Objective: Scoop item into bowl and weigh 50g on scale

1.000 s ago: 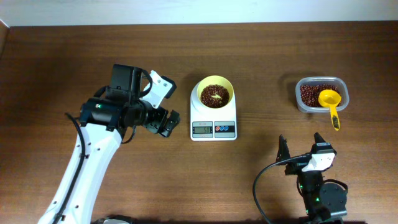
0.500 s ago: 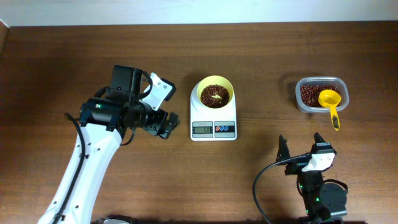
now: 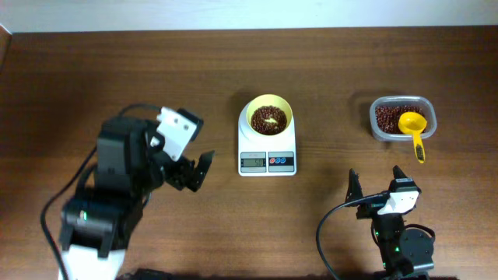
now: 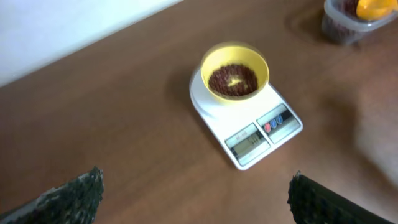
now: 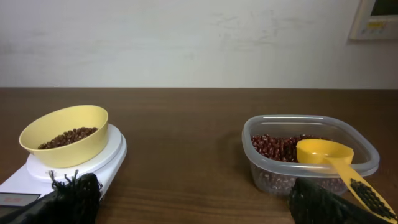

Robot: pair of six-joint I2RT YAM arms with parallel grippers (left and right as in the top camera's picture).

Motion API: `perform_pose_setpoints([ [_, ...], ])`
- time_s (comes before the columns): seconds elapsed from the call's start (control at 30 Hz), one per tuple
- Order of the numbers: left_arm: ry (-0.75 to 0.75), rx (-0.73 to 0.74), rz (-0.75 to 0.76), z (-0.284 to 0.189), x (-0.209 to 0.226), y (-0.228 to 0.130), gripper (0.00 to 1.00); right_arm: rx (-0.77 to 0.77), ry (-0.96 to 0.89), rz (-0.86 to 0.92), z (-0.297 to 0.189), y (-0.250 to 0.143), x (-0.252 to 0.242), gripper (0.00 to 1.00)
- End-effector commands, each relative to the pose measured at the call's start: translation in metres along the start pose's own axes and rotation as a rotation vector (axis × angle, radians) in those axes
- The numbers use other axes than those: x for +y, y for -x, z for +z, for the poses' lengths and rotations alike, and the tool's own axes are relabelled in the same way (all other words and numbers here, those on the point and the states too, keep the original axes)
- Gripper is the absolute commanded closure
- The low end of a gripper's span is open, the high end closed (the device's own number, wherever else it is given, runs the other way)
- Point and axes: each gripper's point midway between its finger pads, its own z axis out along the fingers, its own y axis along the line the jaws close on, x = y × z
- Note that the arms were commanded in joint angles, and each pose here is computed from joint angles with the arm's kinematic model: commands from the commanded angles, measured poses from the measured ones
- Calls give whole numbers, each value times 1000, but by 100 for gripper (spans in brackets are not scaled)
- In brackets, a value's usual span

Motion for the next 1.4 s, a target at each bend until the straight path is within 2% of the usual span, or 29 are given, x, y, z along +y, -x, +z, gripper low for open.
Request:
perform_pose_setpoints([
  [0.0, 64, -87, 23, -13, -5, -28, 1, 11, -10, 6, 0, -4, -2, 1],
  [0.17, 202, -304, 17, -23, 8, -63, 1, 11, -10, 6, 0, -4, -2, 1],
  [0.3, 324, -390, 16, -25, 21, -87, 1, 11, -10, 6, 0, -4, -2, 1],
  [0.47, 437, -526, 19, -22, 35, -94, 1, 11, -10, 6, 0, -4, -2, 1],
  [0.67, 496, -698, 0, -7, 45, -102, 1, 11, -10, 6, 0, -4, -2, 1],
  [0.8, 509, -693, -40, -8, 49, -105, 1, 11, -10, 6, 0, -4, -2, 1],
  [0.87, 504, -665, -199, -1, 56, -119, 1, 11, -10, 6, 0, -4, -2, 1],
  [0.97, 497, -617, -330, 8, 61, -136, 1, 11, -10, 6, 0, -4, -2, 1],
  [1.07, 512, -561, -343, 14, 62, -148, 1, 11, -10, 6, 0, -4, -2, 1],
  [1.2, 551, -521, -215, 14, 63, -148, 1, 11, -10, 6, 0, -4, -2, 1],
  [1.37, 558, -515, -207, 14, 63, -149, 1, 11, -10, 6, 0, -4, -2, 1],
])
